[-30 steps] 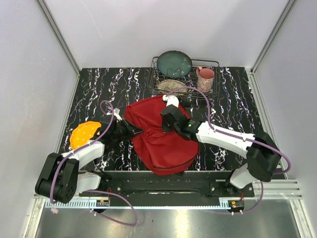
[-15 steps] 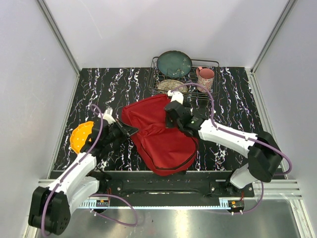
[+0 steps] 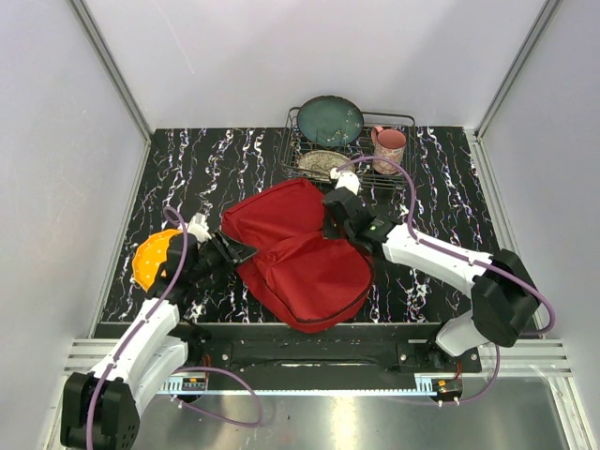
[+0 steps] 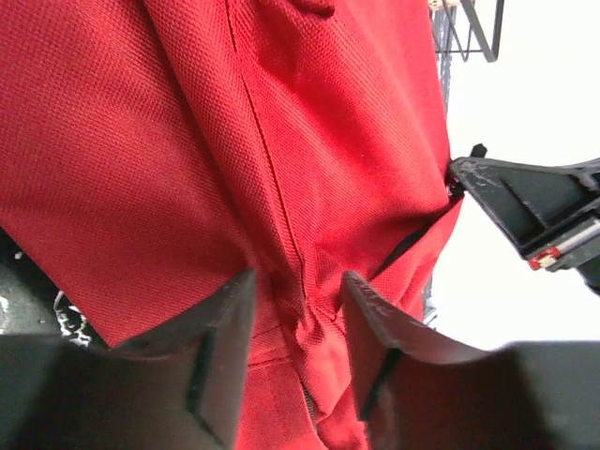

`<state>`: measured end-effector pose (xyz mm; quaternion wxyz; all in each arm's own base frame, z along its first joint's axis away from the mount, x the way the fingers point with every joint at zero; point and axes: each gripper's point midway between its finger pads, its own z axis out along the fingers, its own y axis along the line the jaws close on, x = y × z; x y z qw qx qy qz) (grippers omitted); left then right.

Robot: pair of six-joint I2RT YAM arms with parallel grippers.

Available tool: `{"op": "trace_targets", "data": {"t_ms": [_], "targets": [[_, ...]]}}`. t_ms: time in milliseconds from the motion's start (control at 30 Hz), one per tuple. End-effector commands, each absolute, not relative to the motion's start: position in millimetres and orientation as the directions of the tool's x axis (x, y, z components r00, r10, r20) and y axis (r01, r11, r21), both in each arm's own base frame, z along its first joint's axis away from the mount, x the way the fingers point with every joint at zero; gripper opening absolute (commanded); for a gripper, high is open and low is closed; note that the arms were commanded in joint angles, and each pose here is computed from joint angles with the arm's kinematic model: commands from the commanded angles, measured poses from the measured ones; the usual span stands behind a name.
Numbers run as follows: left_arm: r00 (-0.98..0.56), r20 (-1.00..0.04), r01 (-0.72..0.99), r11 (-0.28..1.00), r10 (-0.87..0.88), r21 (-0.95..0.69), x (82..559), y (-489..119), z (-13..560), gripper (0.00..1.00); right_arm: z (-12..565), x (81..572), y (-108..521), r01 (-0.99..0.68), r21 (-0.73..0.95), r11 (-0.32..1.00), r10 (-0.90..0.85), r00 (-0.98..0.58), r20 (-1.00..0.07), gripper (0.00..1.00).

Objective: Pack the student bag
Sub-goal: Zip the student bag at the center of the board.

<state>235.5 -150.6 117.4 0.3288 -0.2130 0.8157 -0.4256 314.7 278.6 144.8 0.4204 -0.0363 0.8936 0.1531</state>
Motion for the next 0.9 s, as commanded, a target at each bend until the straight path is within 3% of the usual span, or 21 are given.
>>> {"op": "trace_targets", "data": {"t_ms": [0,100,233,600,867], "targets": [[-0.678,-0.462,0.125,0.53,-0.572,-0.839,241,-160,167,0.67,165,319,273,-0.197,0.3,0.933,0.122,-0.612,-0.782,0.0],[-0.604,-0.596,0.208,0.617,-0.53,-0.759,244,-149,201,0.84,163,316,278,-0.213,0.316,0.925,0.12,-0.625,-0.771,0.0],[-0.531,-0.746,0.387,0.667,-0.403,-0.636,244,-154,241,0.89,162,314,286,-0.236,0.339,0.91,0.117,-0.64,-0.76,0.0],[-0.624,-0.782,0.572,0.688,0.012,-0.446,240,-227,188,0.89,176,314,286,-0.251,0.345,0.904,0.119,-0.628,-0.769,0.0],[-0.624,-0.78,0.501,0.789,0.044,-0.356,251,-219,158,0.89,185,311,287,-0.263,0.357,0.896,0.122,-0.627,-0.769,0.0]]}}
